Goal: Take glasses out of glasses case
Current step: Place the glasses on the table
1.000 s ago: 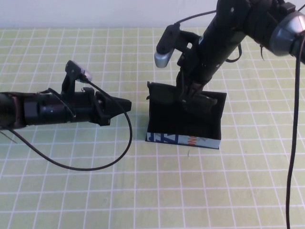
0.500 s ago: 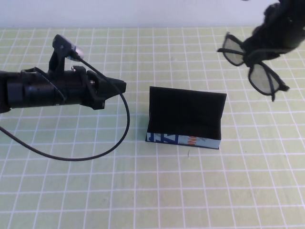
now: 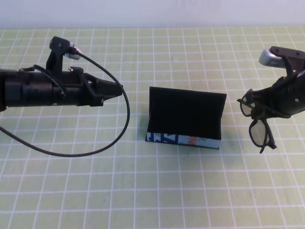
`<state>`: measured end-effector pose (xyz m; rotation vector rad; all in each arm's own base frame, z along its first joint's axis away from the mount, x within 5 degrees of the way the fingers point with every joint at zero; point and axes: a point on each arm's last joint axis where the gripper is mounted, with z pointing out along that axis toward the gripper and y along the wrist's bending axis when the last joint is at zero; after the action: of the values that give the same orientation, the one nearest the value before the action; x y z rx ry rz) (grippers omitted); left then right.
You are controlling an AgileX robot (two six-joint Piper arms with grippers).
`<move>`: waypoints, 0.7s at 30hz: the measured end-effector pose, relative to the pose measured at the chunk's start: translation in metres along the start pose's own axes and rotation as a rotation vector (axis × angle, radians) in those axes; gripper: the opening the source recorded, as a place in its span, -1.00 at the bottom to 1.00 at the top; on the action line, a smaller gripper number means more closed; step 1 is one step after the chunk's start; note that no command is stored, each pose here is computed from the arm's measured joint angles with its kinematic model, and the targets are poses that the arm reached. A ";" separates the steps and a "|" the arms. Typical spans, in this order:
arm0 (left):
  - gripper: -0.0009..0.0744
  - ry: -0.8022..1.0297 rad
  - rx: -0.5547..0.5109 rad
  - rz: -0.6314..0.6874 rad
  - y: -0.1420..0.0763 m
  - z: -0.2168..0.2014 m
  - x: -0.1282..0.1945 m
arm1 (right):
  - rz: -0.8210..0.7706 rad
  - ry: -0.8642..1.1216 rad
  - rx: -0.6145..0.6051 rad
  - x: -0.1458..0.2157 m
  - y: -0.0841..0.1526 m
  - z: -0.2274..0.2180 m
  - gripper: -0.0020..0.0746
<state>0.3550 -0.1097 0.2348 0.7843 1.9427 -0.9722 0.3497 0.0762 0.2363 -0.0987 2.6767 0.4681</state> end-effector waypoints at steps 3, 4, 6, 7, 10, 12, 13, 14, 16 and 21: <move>-0.99 0.011 -0.004 -0.006 0.000 0.000 0.001 | 0.041 0.011 -0.009 0.000 -0.004 0.017 -0.92; -0.99 0.015 -0.004 -0.005 0.000 0.000 0.001 | 0.054 0.017 -0.011 0.000 -0.006 0.023 -0.92; -0.99 0.021 -0.003 -0.005 0.000 0.000 0.002 | 0.077 0.031 -0.015 0.001 -0.008 0.033 -0.92; -0.99 0.023 -0.004 -0.003 0.000 0.000 0.002 | 0.087 0.039 -0.016 0.002 -0.009 0.039 -0.92; -0.99 0.024 -0.006 -0.002 0.001 0.000 0.002 | 0.106 0.061 -0.015 0.004 -0.013 0.050 -0.86; -0.99 0.024 -0.006 -0.002 0.001 0.000 0.002 | 0.110 0.064 -0.015 0.004 -0.014 0.052 -0.72; -0.99 0.026 -0.008 -0.001 0.001 0.000 0.002 | 0.110 0.064 -0.014 0.004 -0.014 0.053 -0.62; -0.99 0.029 -0.015 0.001 0.001 0.000 0.003 | 0.110 0.060 -0.013 0.004 -0.014 0.053 -0.51; -0.99 0.034 -0.025 0.004 0.002 0.000 0.003 | 0.112 0.053 -0.012 0.003 -0.014 0.053 -0.32; -0.99 0.037 -0.040 -0.012 0.003 -0.001 0.002 | 0.105 0.055 -0.007 -0.004 -0.012 0.048 -0.15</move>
<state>0.3560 -0.1072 0.2320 0.7735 1.9944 -0.9295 0.3735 0.0812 0.1930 0.0275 2.7444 0.5150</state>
